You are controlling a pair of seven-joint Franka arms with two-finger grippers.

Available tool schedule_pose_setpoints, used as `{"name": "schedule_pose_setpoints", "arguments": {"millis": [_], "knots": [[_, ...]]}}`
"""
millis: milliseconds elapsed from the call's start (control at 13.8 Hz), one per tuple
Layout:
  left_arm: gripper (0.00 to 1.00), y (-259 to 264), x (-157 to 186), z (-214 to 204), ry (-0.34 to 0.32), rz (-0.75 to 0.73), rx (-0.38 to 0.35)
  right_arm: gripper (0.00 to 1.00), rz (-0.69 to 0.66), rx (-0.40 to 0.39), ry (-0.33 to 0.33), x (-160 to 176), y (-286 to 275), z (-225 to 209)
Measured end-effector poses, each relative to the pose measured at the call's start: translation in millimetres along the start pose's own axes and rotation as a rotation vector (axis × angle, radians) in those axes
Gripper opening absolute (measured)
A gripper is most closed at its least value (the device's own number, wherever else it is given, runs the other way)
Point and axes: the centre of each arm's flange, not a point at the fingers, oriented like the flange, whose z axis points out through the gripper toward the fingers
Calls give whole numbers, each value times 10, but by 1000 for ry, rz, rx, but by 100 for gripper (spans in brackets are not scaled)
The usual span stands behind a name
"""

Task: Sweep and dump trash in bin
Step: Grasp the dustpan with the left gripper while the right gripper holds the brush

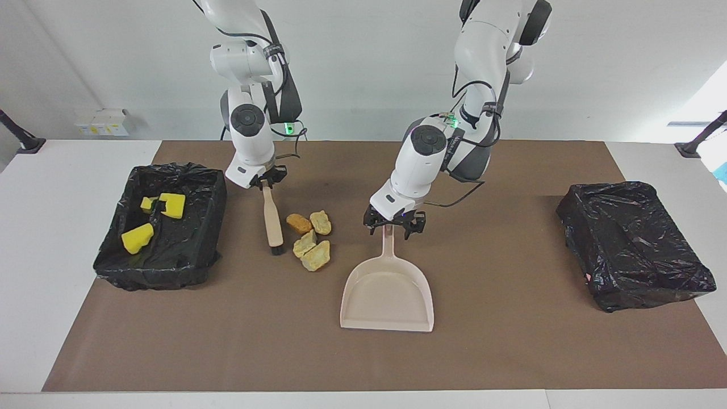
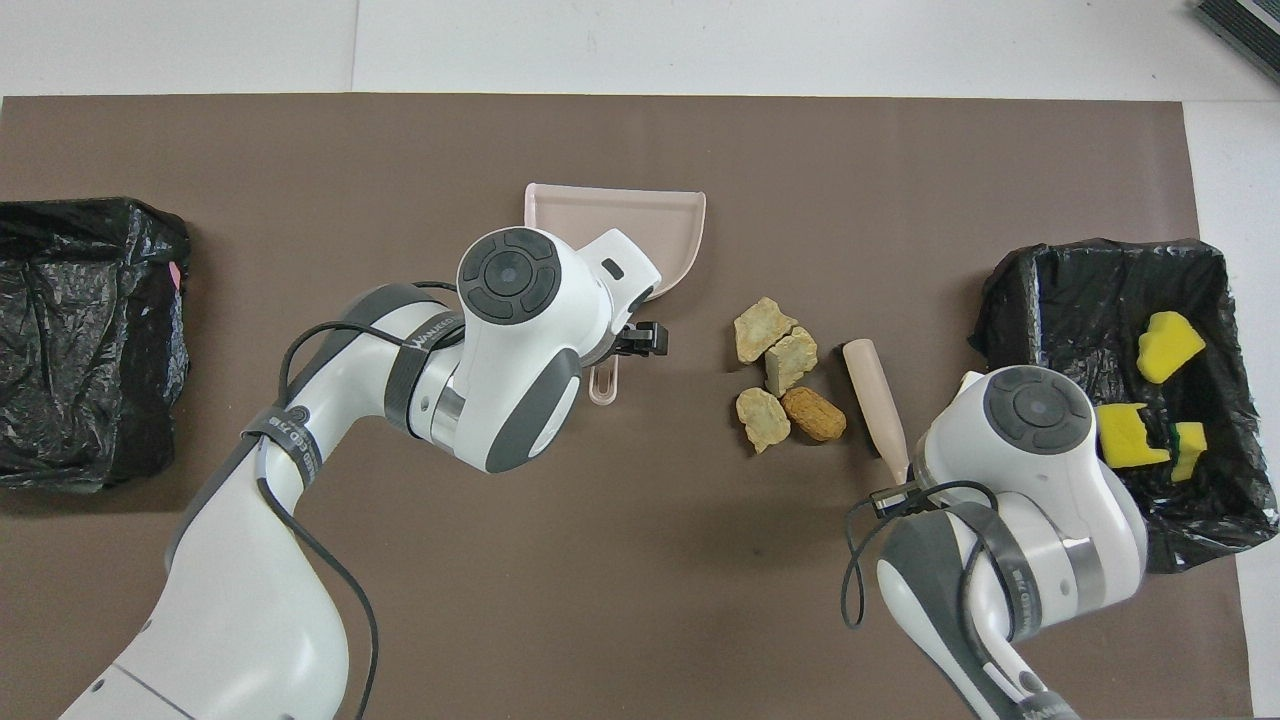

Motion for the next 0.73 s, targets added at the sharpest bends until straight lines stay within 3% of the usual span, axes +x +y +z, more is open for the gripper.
{"name": "schedule_pose_setpoints", "arguments": {"millis": [218,290,725], "knots": [[38,-22,1,-4,-12,1,10,26,33,44,-2,51,-77,-1],[31,-40,3,-12,-20,10,19,26,33,46,-2,53,-88,-4],[31,-182,33,-195,-94,161,99,26,16,44,-1,44,-178,-9]]}}
